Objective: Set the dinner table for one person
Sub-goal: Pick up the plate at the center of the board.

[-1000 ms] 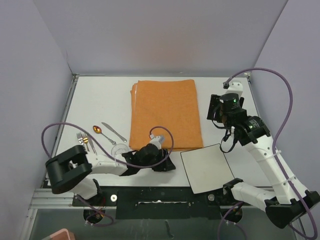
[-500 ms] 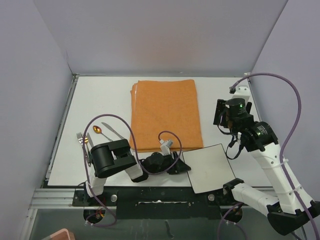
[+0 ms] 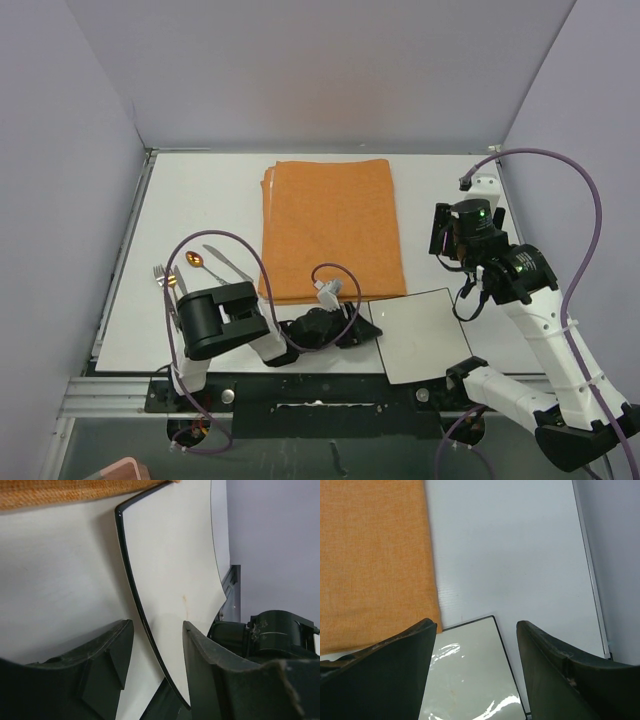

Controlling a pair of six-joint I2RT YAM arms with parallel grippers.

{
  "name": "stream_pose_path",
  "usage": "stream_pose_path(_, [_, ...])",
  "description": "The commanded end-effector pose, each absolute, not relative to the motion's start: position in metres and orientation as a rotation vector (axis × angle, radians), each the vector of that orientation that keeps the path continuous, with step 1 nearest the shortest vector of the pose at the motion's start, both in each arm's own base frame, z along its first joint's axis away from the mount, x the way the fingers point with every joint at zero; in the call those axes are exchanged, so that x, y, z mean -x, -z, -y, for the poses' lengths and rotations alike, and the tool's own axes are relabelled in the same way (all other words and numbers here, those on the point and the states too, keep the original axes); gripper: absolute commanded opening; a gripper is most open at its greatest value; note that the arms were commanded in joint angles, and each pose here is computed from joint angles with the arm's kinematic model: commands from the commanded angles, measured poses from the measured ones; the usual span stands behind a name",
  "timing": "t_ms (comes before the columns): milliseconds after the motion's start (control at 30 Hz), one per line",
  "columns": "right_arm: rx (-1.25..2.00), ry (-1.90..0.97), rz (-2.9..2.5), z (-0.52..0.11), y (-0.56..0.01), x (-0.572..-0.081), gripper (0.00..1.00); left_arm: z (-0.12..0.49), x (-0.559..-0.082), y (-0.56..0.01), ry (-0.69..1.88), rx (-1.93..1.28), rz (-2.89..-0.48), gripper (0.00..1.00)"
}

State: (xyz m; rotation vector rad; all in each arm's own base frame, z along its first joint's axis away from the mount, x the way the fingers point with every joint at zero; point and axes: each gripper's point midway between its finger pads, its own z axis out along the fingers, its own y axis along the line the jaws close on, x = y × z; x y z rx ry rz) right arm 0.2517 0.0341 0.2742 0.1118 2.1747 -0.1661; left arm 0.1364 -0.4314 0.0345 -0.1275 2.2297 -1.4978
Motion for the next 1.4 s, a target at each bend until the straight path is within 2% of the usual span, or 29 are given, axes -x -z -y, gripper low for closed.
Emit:
stream_pose_path(0, [-0.136, 0.157, -2.126, -0.03, -0.291, -0.251, 0.66, 0.406, -0.153, -0.007, 1.203, 0.188, -2.304, 0.44])
stream_pose_path(167, [-0.124, 0.154, -2.133, -0.031, -0.29, -0.25, 0.66, 0.408, -0.168, -0.011, 1.143, 0.224, -2.283, 0.44])
stream_pose_path(700, [-0.076, 0.169, -2.149, -0.031, -0.285, -0.249, 0.66, 0.446, -0.191, 0.013, 1.258, 0.289, -2.237, 0.42])
stream_pose_path(800, [-0.066, 0.182, -2.153, -0.03, -0.282, -0.248, 0.66, 0.447, -0.188, 0.022, 1.29, 0.307, -2.227, 0.35])
stream_pose_path(867, [-0.06, 0.182, -2.16, -0.03, -0.279, -0.248, 0.65, 0.447, -0.186, 0.026, 1.323, 0.322, -2.217, 0.23])
stream_pose_path(933, [-0.057, 0.177, -2.163, -0.031, -0.278, -0.247, 0.65, 0.451, -0.184, 0.027, 1.36, 0.322, -2.206, 0.07])
stream_pose_path(1000, [-0.057, 0.176, -2.165, -0.031, -0.277, -0.246, 0.65, 0.453, -0.181, 0.028, 1.38, 0.313, -2.202, 0.0])
stream_pose_path(1167, [-0.066, 0.166, -2.176, -0.032, -0.271, -0.245, 0.65, 0.455, -0.18, 0.019, 1.403, 0.289, -2.187, 0.0])
stream_pose_path(1367, [-0.077, 0.169, -2.183, -0.029, -0.265, -0.24, 0.65, 0.461, -0.179, -0.022, 1.453, 0.21, -2.125, 0.0])
